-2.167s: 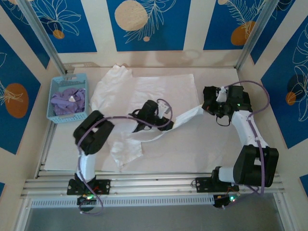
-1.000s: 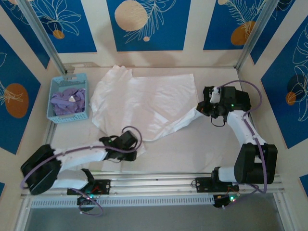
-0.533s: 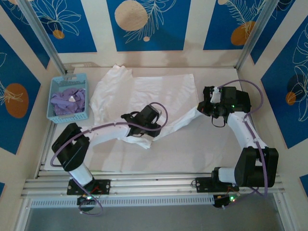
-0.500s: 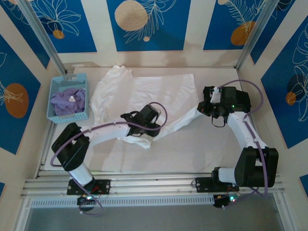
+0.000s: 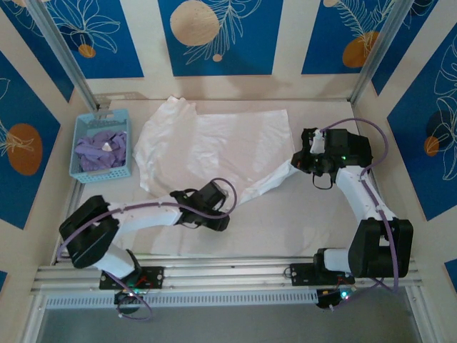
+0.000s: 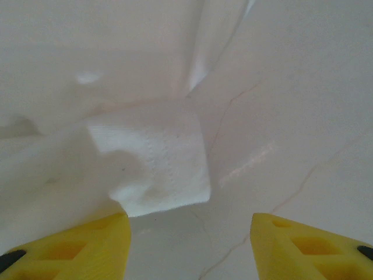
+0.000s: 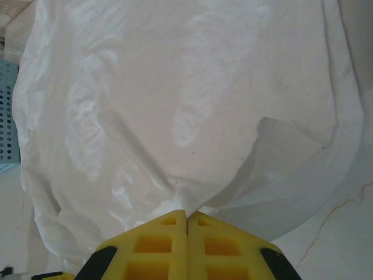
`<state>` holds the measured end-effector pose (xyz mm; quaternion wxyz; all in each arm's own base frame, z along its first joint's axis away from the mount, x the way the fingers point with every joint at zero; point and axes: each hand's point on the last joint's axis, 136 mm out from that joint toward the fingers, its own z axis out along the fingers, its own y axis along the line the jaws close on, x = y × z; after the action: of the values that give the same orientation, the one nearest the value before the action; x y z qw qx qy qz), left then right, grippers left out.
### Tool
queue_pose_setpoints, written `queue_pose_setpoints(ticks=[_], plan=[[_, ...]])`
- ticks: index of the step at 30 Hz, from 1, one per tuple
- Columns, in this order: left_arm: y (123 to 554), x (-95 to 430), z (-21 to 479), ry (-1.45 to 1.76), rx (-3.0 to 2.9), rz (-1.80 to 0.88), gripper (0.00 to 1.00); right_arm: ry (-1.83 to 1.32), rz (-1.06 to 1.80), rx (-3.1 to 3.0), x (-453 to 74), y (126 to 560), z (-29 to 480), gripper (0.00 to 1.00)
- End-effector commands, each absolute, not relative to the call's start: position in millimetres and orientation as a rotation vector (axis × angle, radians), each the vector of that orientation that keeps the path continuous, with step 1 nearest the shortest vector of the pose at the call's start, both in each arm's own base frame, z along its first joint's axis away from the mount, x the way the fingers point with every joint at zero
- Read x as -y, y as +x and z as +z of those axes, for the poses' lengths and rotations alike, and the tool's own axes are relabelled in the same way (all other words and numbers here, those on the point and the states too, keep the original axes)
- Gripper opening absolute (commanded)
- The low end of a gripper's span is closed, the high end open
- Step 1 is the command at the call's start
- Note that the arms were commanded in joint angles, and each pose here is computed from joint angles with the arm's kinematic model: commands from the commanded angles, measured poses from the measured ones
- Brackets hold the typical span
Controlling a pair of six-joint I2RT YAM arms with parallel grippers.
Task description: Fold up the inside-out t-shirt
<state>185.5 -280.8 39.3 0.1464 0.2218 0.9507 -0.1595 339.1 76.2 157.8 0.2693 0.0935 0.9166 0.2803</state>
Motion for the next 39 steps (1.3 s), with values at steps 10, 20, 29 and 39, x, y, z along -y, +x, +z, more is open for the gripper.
queue_pose_setpoints(ticks=[10,20,29,39], plan=[[224,279,42,0.525,-2.660,-0.290,0.49,0.215,0.740,-2.498,-79,334,154,0.00],[228,266,42,0.530,-2.672,-0.264,0.26,0.215,0.735,-2.506,-79,334,152,0.00],[231,228,62,0.504,-2.670,-0.214,0.00,0.213,0.725,-2.456,-78,335,172,0.00],[255,135,170,0.234,-2.444,-0.144,0.00,0.205,0.665,-2.241,-66,343,248,0.00]])
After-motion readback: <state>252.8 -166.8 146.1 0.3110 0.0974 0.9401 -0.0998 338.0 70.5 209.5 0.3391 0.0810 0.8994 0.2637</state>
